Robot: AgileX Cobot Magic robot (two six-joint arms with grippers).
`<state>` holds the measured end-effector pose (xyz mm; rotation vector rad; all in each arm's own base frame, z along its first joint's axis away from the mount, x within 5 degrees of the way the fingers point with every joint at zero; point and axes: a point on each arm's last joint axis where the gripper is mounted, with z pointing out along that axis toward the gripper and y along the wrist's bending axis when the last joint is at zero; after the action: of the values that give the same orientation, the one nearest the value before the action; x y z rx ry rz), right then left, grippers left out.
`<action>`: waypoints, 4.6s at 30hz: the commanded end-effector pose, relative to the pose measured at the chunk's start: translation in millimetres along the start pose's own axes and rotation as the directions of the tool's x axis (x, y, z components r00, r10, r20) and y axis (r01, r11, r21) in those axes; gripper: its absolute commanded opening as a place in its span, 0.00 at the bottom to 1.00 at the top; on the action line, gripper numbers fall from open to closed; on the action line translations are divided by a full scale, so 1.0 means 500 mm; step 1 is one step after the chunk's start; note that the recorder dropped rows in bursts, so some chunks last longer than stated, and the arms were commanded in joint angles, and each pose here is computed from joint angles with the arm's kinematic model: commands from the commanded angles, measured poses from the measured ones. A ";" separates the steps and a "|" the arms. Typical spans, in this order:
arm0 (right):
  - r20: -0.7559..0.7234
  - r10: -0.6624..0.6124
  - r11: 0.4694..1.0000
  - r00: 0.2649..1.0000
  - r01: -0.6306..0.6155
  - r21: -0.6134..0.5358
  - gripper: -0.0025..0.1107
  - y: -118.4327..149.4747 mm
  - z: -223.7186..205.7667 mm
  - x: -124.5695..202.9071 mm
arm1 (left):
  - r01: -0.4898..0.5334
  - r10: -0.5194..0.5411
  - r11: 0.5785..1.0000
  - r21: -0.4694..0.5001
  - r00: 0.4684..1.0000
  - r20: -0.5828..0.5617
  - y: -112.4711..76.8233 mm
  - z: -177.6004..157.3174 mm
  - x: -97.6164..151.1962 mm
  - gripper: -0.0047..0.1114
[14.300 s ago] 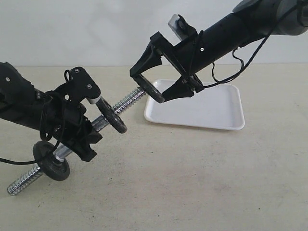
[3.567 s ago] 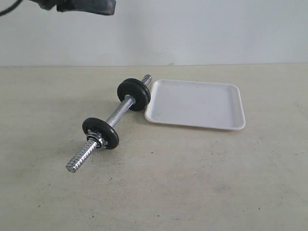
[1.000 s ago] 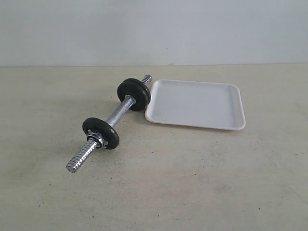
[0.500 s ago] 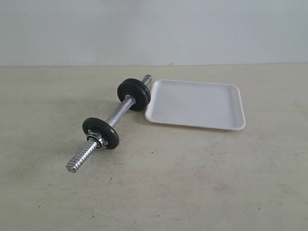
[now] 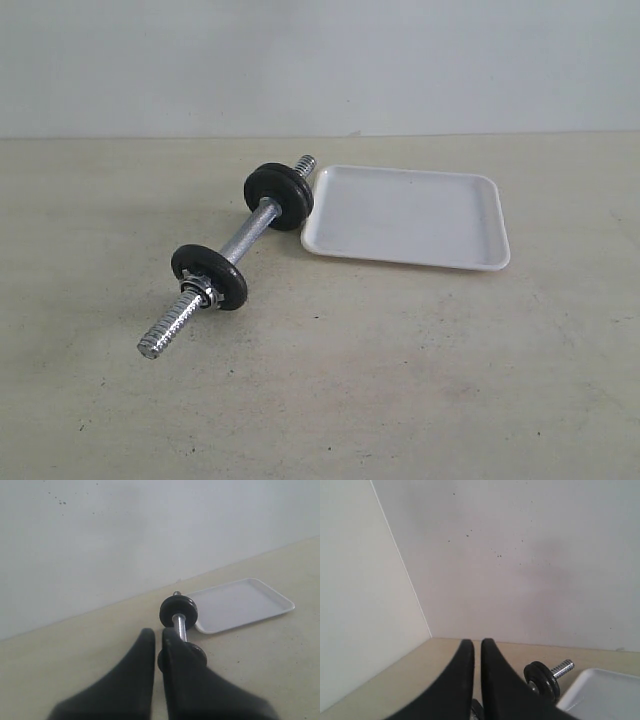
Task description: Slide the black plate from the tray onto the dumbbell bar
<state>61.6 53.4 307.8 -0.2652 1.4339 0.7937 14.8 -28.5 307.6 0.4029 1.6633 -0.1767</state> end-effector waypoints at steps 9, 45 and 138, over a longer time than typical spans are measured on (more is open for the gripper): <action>0.050 -0.110 0.991 0.993 0.105 0.088 0.06 -0.006 -0.024 -0.004 | 0.020 -0.020 1.000 0.007 1.000 -0.003 -0.002 0.002 0.004 0.08; -0.201 -0.301 0.825 0.932 0.360 0.436 0.06 -0.078 -0.103 0.087 | 0.017 -0.017 1.000 0.004 1.000 0.006 -0.002 -0.001 0.004 0.08; -0.366 -0.114 0.748 0.923 0.323 0.580 0.06 -0.140 -0.118 0.206 | 0.180 -0.164 0.932 -0.315 0.983 0.078 0.055 0.088 0.216 0.08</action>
<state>53.3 0.7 180.0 -0.0314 1.8531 0.0377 56.3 -1.9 200.4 -0.0132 1.6396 -0.0691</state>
